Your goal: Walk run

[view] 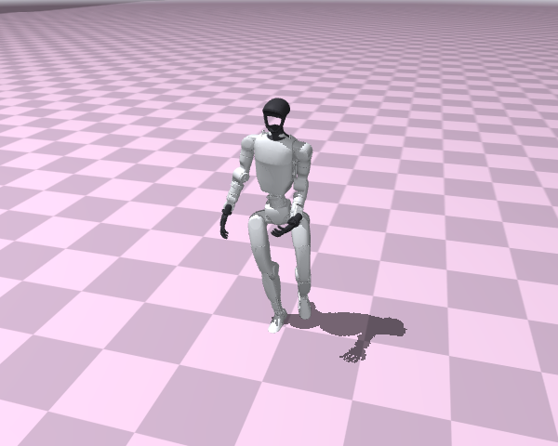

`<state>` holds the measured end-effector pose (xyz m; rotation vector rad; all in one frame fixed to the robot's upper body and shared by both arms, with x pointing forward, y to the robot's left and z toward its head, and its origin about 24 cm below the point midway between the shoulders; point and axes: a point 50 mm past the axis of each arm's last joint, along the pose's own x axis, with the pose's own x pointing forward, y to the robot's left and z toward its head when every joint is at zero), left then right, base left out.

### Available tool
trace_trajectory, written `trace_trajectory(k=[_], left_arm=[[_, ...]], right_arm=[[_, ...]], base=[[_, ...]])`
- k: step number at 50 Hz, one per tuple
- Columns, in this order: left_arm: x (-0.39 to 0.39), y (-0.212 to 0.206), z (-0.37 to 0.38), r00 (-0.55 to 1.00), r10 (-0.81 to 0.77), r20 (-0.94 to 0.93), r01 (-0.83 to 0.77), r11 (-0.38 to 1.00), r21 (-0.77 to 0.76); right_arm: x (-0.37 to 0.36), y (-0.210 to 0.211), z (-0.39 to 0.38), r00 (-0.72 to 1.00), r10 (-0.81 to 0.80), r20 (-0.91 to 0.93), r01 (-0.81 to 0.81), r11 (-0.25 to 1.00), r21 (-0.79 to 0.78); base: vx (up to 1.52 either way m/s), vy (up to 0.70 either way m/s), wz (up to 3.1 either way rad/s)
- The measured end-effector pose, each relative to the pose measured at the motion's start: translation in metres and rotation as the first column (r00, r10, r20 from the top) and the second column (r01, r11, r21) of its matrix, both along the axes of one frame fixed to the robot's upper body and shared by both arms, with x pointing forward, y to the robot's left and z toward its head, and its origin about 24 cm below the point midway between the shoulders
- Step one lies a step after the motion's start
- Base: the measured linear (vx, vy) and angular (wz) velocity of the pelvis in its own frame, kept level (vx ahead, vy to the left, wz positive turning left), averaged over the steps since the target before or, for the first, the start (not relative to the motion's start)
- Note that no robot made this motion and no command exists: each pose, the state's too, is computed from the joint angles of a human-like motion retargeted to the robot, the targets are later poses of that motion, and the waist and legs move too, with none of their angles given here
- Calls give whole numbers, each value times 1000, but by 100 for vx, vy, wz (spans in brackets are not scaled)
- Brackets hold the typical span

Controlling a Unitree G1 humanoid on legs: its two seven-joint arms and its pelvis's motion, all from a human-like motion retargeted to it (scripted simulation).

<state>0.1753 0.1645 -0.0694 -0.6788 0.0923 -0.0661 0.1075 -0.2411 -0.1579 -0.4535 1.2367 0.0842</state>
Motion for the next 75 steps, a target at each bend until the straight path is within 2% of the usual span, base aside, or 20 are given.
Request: trace_trajectory(k=[7, 13, 19, 25, 29, 35, 43, 52, 62, 70, 75], left_arm=[[-15, 14, -5, 996, 85, -34, -85, 996, -9], [-23, 26, -10, 992, 103, -67, -101, 994, 30], [-31, 27, -16, 993, 63, -103, -58, 997, 50], [-27, 24, -17, 992, 57, -108, -54, 998, 26], [-7, 27, -6, 999, 9, -50, -6, 998, 56], [29, 18, 13, 996, -81, 36, 78, 992, 95], [39, 17, 27, 986, -122, 110, 108, 986, 127], [27, 4, 15, 989, -135, 64, 129, 987, 92], [-10, -26, -12, 977, -205, -56, 206, 978, 9], [-9, -11, -6, 976, -215, -31, 217, 974, 68], [-13, -5, -6, 994, -108, -35, 110, 993, 47]], right_arm=[[76, -12, 35, 955, 23, 296, 7, 995, -101], [79, 0, 33, 947, 16, 320, 9, 997, -77], [17, 9, 3, 998, 43, 53, -41, 999, -35], [-73, 25, -18, 963, 94, -252, -99, 995, -6], [-131, 42, -20, 933, 25, -360, -25, 1000, 7], [-208, 63, -9, 817, -6, -577, 99, 987, 129], [-253, 65, 6, 711, -4, -703, 124, 985, 119], [-213, 67, -8, 806, -11, -591, 110, 985, 132], [-149, 45, -18, 885, -42, -464, 84, 994, 70], [-32, 19, -12, 987, 27, -161, -31, 999, -17], [45, 9, 12, 993, 60, 105, -50, 995, -91]], base=[[42, -17, -150], [49, -17, -105], [65, -10, -104], [81, -3, -94], [59, -10, -79], [51, -2, -26], [50, -8, -26], [61, -11, -25], [76, -27, 23], [55, -25, -49], [50, -16, -93]])
